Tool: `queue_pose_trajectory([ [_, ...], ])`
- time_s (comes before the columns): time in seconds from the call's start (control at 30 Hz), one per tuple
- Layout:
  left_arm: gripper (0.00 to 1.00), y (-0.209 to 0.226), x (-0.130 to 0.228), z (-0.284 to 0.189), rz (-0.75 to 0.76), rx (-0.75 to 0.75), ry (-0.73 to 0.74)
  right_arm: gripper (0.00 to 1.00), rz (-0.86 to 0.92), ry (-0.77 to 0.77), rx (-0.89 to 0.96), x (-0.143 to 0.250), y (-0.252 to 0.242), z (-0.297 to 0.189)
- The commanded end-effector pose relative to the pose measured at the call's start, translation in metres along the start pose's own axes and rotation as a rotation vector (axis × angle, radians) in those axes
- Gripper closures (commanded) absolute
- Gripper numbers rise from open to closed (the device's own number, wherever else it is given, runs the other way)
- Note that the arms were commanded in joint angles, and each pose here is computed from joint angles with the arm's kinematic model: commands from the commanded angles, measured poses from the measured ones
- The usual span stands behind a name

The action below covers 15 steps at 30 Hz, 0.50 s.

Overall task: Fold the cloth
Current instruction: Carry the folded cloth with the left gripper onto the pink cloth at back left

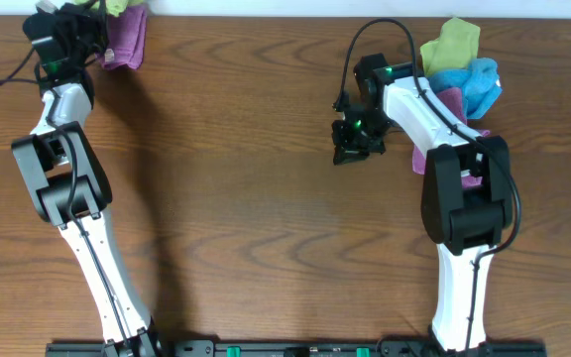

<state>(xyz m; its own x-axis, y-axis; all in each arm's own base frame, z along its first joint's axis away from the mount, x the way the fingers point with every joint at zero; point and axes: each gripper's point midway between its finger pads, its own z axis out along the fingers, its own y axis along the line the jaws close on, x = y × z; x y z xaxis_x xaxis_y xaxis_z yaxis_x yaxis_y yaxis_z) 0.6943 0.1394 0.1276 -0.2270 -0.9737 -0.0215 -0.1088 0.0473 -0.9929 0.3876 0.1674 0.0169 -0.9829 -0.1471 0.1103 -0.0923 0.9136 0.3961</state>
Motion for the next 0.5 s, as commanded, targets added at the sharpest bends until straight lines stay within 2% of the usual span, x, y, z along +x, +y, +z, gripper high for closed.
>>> queue_pose_trajectory([
  [0.0,0.94,0.013,-0.001,0.003,-0.014,-0.020,-0.004,0.98,-0.012,-0.047,-0.015,-0.005,0.014,-0.018],
  [0.23,0.94,0.034,0.015,0.004,-0.068,-0.103,0.050,0.98,0.000,-0.046,-0.022,-0.005,0.016,-0.017],
  [0.27,0.75,0.032,0.017,0.004,-0.066,-0.096,0.060,0.99,0.000,-0.045,-0.025,-0.004,0.016,-0.017],
  [0.33,0.26,0.024,0.018,0.004,-0.051,-0.064,0.077,0.99,-0.002,-0.041,-0.024,-0.003,0.018,-0.017],
  [0.37,0.05,0.020,0.017,0.002,-0.042,-0.045,0.088,0.99,-0.003,-0.040,-0.024,-0.003,0.018,-0.017],
  [0.47,0.05,0.012,0.014,-0.003,-0.055,-0.013,0.121,0.99,-0.006,-0.035,-0.023,-0.002,0.020,-0.016],
])
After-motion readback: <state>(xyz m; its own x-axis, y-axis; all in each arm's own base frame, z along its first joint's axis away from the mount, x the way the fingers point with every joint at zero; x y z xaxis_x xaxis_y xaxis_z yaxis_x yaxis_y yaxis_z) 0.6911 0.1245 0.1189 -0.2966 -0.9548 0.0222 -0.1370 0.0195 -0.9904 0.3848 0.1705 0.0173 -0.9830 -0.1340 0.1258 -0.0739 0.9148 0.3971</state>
